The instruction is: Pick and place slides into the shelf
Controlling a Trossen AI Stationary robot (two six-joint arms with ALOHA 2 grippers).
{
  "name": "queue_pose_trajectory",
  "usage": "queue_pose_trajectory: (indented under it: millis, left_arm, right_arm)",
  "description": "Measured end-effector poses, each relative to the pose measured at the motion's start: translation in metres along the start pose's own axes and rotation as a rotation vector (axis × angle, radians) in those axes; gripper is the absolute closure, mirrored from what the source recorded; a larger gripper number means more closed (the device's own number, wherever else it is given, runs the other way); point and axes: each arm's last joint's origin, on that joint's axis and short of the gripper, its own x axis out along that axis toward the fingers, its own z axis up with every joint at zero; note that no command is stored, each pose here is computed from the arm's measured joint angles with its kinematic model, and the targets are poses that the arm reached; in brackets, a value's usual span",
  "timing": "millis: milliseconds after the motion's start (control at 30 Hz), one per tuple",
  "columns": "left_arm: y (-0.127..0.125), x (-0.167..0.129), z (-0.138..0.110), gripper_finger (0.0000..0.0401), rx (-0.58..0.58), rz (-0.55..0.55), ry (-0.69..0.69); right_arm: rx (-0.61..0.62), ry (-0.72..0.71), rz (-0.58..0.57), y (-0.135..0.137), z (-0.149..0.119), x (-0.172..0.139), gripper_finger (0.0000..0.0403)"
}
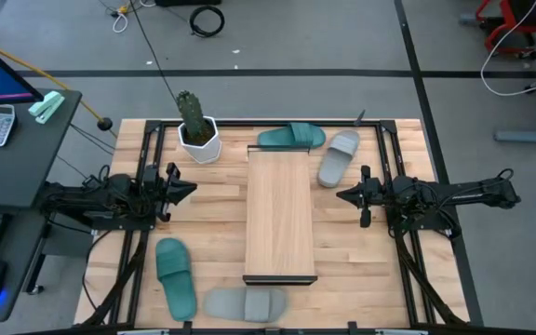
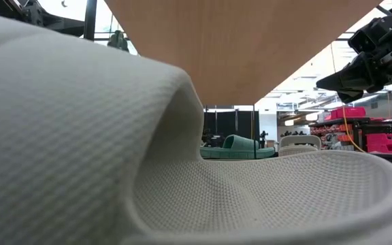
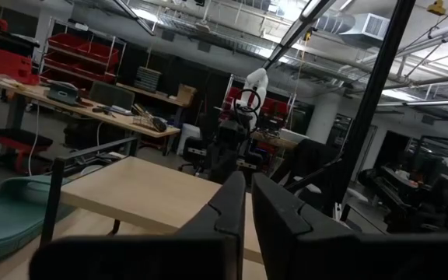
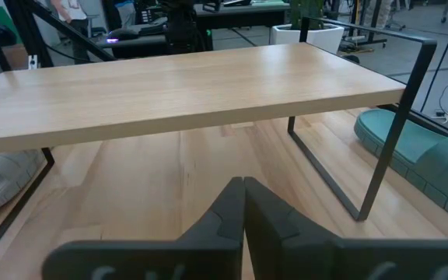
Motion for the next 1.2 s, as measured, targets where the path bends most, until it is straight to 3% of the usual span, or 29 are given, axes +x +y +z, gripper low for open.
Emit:
queue_pose_trajectory:
  millis: [1200]
  left_arm:
    - [0.0, 0.0, 0.0001, 0.0371, 0.0, 0.0, -0.001]
  right_arm:
    - [0.0, 0.0, 0.0, 0.0, 0.0001, 0.0, 0.0389]
